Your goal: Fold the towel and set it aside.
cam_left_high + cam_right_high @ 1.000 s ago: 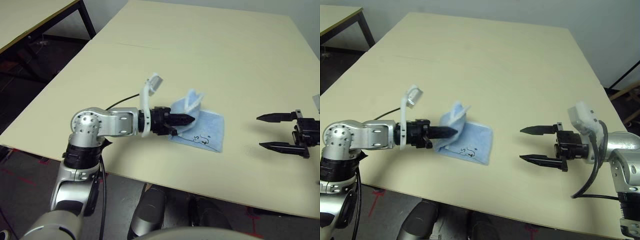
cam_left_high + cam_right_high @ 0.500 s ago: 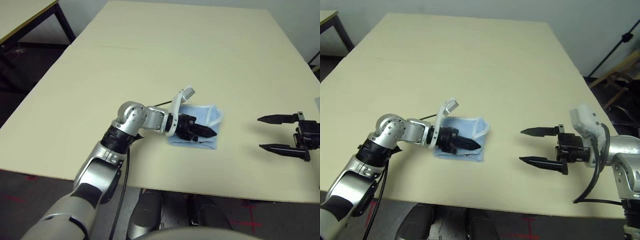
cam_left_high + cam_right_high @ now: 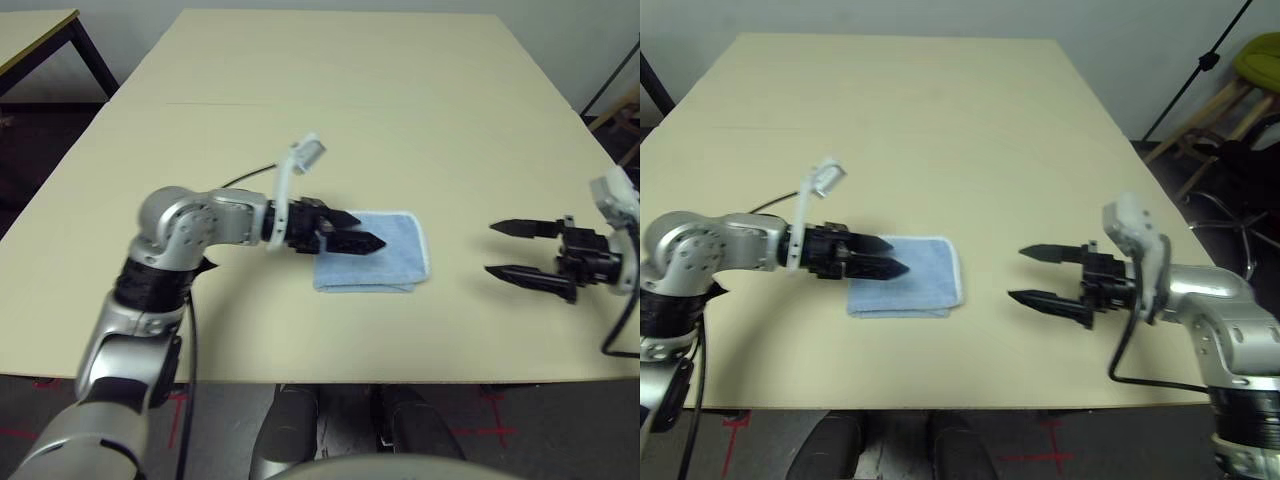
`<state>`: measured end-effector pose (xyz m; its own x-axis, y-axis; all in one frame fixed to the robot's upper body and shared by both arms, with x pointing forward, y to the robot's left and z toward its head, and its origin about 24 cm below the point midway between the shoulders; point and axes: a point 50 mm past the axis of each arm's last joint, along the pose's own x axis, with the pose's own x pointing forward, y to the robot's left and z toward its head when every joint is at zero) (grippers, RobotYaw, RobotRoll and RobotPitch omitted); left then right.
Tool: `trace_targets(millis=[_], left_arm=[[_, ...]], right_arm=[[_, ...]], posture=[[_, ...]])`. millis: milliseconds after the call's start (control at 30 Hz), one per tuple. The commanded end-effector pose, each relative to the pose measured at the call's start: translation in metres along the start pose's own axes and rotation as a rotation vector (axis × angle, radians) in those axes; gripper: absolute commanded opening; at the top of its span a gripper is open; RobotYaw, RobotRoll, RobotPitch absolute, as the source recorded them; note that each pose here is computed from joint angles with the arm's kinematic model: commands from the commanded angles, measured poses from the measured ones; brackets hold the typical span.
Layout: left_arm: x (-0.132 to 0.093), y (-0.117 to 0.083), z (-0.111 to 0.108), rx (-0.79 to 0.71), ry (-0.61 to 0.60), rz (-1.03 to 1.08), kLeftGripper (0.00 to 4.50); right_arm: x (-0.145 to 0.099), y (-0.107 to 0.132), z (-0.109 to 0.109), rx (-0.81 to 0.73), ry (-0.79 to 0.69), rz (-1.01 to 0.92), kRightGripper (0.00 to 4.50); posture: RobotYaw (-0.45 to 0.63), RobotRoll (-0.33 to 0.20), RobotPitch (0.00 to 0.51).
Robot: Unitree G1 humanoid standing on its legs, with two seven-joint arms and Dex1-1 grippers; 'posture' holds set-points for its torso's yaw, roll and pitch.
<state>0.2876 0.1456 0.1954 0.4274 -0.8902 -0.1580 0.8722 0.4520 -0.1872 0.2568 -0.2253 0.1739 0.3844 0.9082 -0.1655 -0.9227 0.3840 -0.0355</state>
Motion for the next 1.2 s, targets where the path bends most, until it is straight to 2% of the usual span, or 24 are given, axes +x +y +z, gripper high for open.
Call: trace_targets(millis=[33, 333, 400, 500, 767, 833, 1067, 1200], left_arm=[[-0.005, 0.001, 0.005, 0.136, -0.093, 0.037, 4.48], [0.005, -0.005, -0.006, 0.192, -0.081, -0.033, 4.48], [0.006, -0.004, -0.013, 0.21, -0.057, -0.043, 4.08], [0.004, -0.003, -0.023, 0.273, -0.02, -0.063, 3.21], [0.01, -0.001, -0.033, 0.3, -0.04, -0.102, 0.46], [0.014, -0.003, -0.039, 0.289, -0.032, -0.127, 0.0], [0.023, -0.009, -0.064, 0.31, 0.038, -0.199, 0.0], [0.024, -0.003, -0.083, 0.248, 0.063, -0.164, 0.0]], right_arm=[[0.016, 0.003, 0.004, -0.05, 0.007, 0.024, 4.5], [0.053, 0.002, 0.013, -0.067, -0.079, 0.095, 4.5], [0.058, 0.001, 0.011, -0.047, -0.088, 0.108, 4.48], [0.062, 0.004, 0.004, -0.033, -0.068, 0.152, 3.87], [0.064, 0.004, 0.001, -0.088, -0.013, 0.202, 0.88], [0.066, 0.003, 0.0, -0.111, 0.003, 0.207, 0.14], [0.072, 0.004, -0.018, -0.143, 0.059, 0.228, 0.06], [0.075, 0.004, -0.037, -0.115, 0.094, 0.213, 0.06]], posture=[[0.16, 0.0, 0.165], [0.15, 0.0, 0.162], [0.15, 0.0, 0.162], [0.14, 0.0, 0.158], [0.15, 0.0, 0.148], [0.15, 0.0, 0.142], [0.14, 0.0, 0.137], [0.14, 0.0, 0.138]])
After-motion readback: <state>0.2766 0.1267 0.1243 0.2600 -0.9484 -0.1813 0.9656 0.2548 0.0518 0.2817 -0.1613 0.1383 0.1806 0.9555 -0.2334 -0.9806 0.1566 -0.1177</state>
